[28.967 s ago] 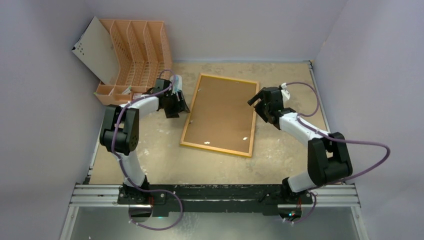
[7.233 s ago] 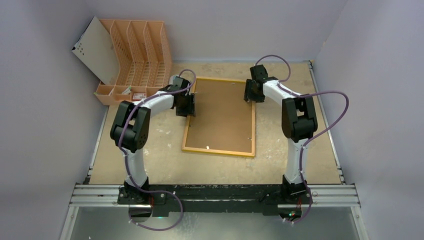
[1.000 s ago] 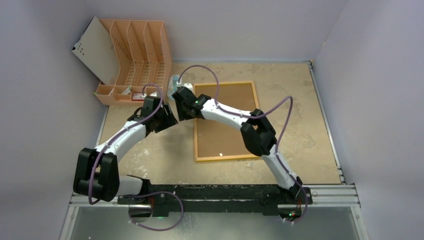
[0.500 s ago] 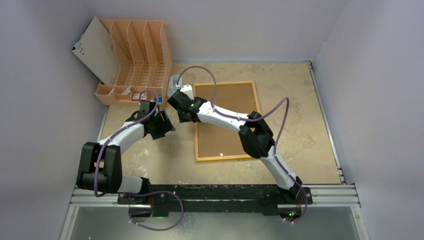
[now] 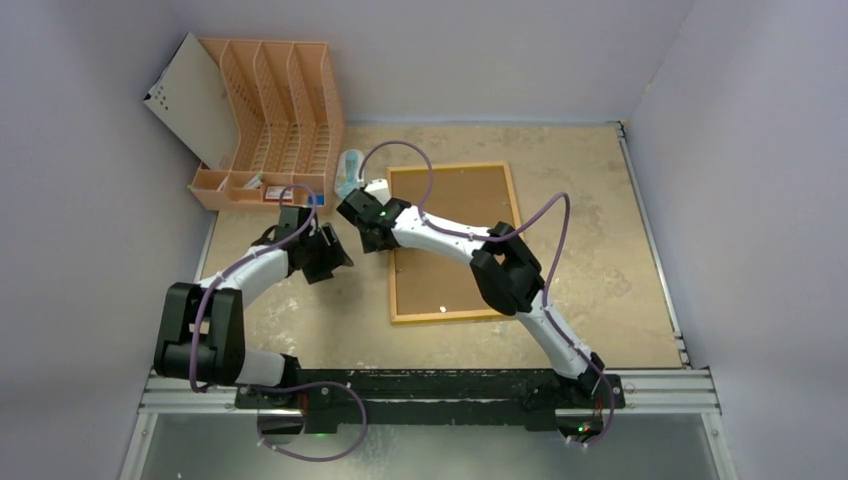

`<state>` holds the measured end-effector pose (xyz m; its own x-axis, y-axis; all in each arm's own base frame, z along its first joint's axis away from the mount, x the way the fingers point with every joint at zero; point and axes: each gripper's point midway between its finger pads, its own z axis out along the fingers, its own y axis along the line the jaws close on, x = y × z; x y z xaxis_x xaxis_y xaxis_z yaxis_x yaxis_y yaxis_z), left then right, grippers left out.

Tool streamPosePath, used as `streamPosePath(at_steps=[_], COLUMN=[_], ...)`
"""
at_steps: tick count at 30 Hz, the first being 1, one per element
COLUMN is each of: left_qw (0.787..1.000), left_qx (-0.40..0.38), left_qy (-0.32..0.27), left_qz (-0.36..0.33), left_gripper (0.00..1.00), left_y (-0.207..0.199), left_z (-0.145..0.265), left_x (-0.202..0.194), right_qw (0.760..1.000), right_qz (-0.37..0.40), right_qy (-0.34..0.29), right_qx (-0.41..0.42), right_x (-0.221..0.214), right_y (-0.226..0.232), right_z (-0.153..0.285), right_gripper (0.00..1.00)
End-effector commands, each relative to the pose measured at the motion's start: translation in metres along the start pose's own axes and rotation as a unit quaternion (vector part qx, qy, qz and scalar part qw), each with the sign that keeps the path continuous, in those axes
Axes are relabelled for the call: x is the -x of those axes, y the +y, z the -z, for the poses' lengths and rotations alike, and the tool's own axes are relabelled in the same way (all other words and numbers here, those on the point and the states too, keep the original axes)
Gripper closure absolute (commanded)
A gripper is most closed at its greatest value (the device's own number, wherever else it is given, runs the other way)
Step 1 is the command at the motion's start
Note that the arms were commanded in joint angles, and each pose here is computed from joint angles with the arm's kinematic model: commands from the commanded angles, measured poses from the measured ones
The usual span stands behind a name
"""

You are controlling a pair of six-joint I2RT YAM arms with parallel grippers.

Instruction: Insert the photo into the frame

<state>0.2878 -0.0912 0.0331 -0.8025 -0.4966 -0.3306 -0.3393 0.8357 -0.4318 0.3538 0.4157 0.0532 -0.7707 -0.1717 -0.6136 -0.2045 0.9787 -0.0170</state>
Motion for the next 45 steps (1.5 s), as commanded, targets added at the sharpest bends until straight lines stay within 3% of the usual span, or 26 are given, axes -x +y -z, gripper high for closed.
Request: streamPosePath(at_steps=[1,12,15,18,21,26,32,34,38,40,45], left_qw=[1.0,0.999,0.999,0.996,0.985,0.953,0.932,0.911,0.85,0.843,0.859], left_qx=[-0.016,-0.034,-0.043,-0.089,-0.17,-0.3,-0.356,-0.401,-0.508,-0.518,-0.494], left_qy=[0.002,0.017,0.02,0.029,0.035,0.03,0.071,0.093,0.138,0.144,0.133], left_qz=[0.01,0.009,0.013,0.007,-0.006,-0.025,-0.023,-0.018,-0.009,0.003,0.031], left_gripper=[0.41,0.41,0.41,0.41,0.39,0.31,0.29,0.29,0.32,0.35,0.54], left_y=[-0.004,-0.009,-0.009,-0.025,-0.055,-0.1,-0.116,-0.13,-0.161,-0.162,-0.156], left_z=[-0.003,-0.005,-0.005,-0.003,0.006,0.031,0.034,0.044,0.076,0.078,0.067], left_x=[0.0,-0.005,-0.01,-0.012,-0.011,-0.005,-0.013,-0.016,-0.022,-0.024,-0.025], right_qw=[1.0,0.999,0.998,0.997,0.994,0.987,0.975,0.971,0.968,0.968,0.968], right_qz=[-0.012,-0.039,-0.057,-0.075,-0.09,-0.106,-0.116,-0.121,-0.127,-0.131,-0.137], right_qy=[0.016,0.033,0.034,0.023,0.006,-0.009,-0.018,-0.018,-0.017,-0.021,-0.029], right_qx=[-0.008,-0.011,-0.004,0.02,0.056,0.125,0.19,0.205,0.215,0.214,0.209], right_x=[-0.003,-0.006,0.002,0.019,0.04,0.068,0.09,0.092,0.093,0.096,0.102], right_y=[-0.003,-0.013,-0.019,-0.015,-0.008,0.003,0.009,0.01,0.013,0.013,0.012], right_z=[0.004,-0.007,-0.01,-0.001,0.019,0.06,0.103,0.111,0.114,0.115,0.117], right_gripper=[0.45,0.67,0.78,0.9,0.95,0.99,0.98,0.98,0.98,0.98,0.97])
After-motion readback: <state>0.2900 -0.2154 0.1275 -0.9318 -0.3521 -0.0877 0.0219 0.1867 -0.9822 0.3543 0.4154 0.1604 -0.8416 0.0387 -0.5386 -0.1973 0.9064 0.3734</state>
